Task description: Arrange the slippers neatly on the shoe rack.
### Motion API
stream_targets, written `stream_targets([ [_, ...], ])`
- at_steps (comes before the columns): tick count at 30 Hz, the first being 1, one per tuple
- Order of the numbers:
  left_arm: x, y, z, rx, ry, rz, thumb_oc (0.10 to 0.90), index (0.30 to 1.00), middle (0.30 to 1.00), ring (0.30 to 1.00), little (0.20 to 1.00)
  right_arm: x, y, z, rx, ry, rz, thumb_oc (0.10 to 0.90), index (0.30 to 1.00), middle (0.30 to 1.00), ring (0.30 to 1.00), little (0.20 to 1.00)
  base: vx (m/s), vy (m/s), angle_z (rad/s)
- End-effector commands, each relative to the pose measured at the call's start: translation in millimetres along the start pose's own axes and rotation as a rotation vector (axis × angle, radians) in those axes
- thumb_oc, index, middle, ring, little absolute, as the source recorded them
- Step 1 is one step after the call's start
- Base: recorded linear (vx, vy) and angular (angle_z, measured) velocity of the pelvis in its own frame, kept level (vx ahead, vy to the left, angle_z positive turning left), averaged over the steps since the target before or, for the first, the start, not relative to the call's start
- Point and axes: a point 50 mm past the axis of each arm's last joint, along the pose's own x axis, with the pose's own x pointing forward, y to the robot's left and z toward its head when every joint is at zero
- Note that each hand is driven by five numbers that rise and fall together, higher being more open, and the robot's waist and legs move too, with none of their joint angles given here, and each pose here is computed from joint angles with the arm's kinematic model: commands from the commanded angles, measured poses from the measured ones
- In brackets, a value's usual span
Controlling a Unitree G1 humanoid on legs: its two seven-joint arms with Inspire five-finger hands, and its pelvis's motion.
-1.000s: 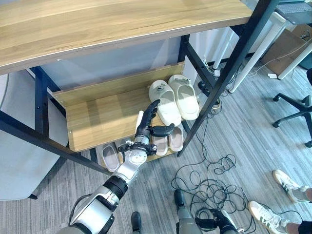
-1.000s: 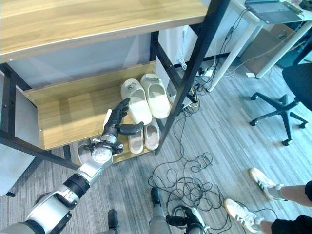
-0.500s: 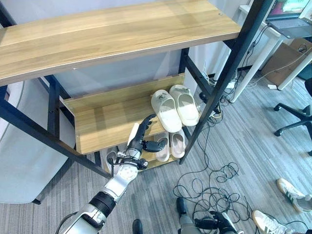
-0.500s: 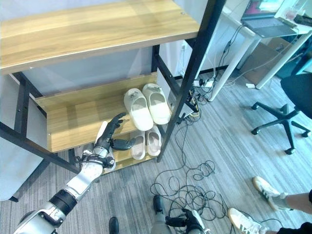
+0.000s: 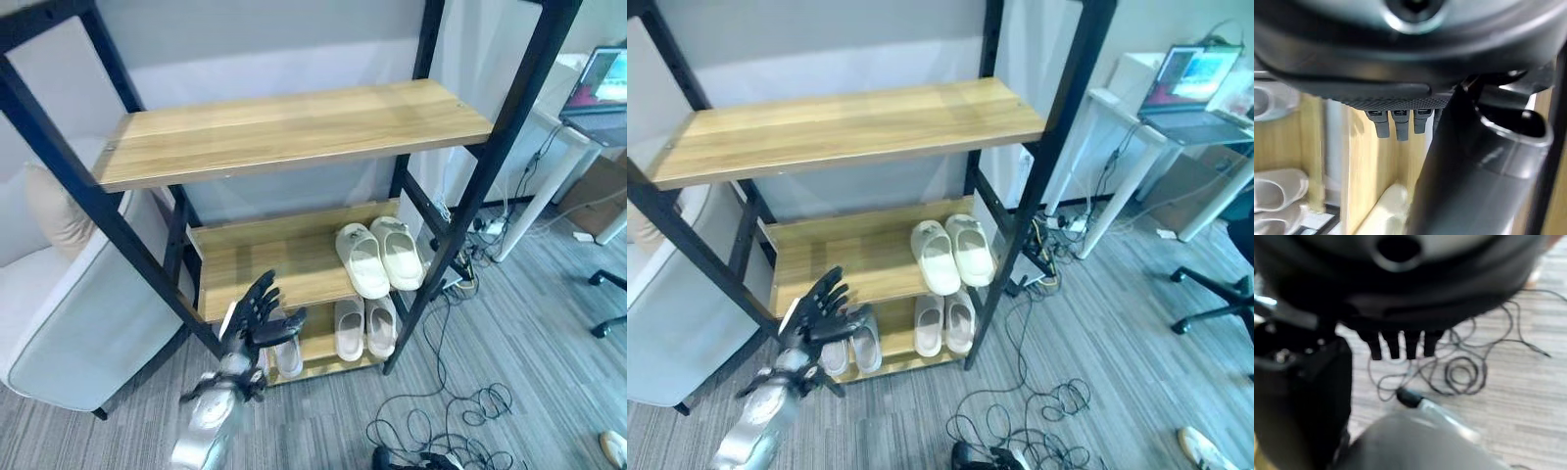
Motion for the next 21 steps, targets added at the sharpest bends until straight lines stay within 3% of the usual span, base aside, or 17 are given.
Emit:
stream_targets([
  [1,25.5,-7.7,37.4,-0.021,-0.164,-0.108,0.800,0.900,0.900,0.900,0.900,0.3,10.0,11.7,-0.053,-0.038,0.042,0.800,0.900,0.900,0.900,0.900,0.02,-0.022,0.13],
  [6,16.5,18.7,6.1,0.065,-0.022,-0.013,0.800,0.900,0.900,0.900,0.900,-0.2,12.9,11.6,-0.074,-0.041,0.056,0.800,0.900,0.900,0.900,0.900,0.01,-0.010,0.07],
  [7,8.5,36.3,-19.5,0.145,0.110,0.034,0.800,0.900,0.900,0.900,0.900,-0.1,11.5,11.8,-0.068,-0.047,0.054,0.800,0.900,0.900,0.900,0.900,0.00,0.000,0.00],
  [12,-11.5,62.6,-66.5,0.315,0.345,0.102,0.800,0.900,0.900,0.900,0.900,0.0,8.6,9.7,-0.035,-0.044,0.050,0.800,0.900,0.900,0.900,0.900,0.00,0.000,0.00],
  [13,-35.6,81.5,-106.4,0.376,0.555,0.215,0.800,0.900,0.900,0.900,0.900,-0.5,4.4,1.8,0.041,-0.019,0.033,0.800,0.900,0.900,0.900,0.900,0.00,0.000,0.00],
  [16,-54.7,90.6,-128.4,0.395,0.693,0.272,0.800,0.900,0.900,0.900,0.900,-0.9,0.3,-5.6,0.077,0.005,0.019,0.800,0.900,0.900,0.900,0.900,0.00,-0.022,-0.05],
  [17,-87.2,98.2,-154.4,0.387,0.904,0.317,0.800,0.900,0.900,0.900,0.900,-0.9,-5.4,-13.2,0.109,0.036,0.005,0.800,0.900,0.900,0.900,0.900,0.00,0.000,0.00],
  [18,-86.7,97.9,-154.4,0.387,0.903,0.316,0.800,0.900,0.900,0.900,0.900,-0.8,-5.8,-12.9,0.109,0.035,0.005,0.800,0.900,0.900,0.900,0.900,0.00,0.000,0.00],
  [20,-130.7,112.1,-169.4,0.462,1.131,0.377,0.800,0.900,0.900,0.900,0.900,-0.8,-10.7,-19.4,0.125,0.067,-0.005,0.800,0.900,0.900,0.900,0.900,0.03,-0.001,-0.01],
  [21,-130.6,112.0,-169.4,0.462,1.130,0.377,0.800,0.900,0.900,0.900,0.900,-0.8,-10.7,-19.4,0.125,0.066,-0.005,0.800,0.900,0.900,0.900,0.900,0.00,0.000,0.00],
])
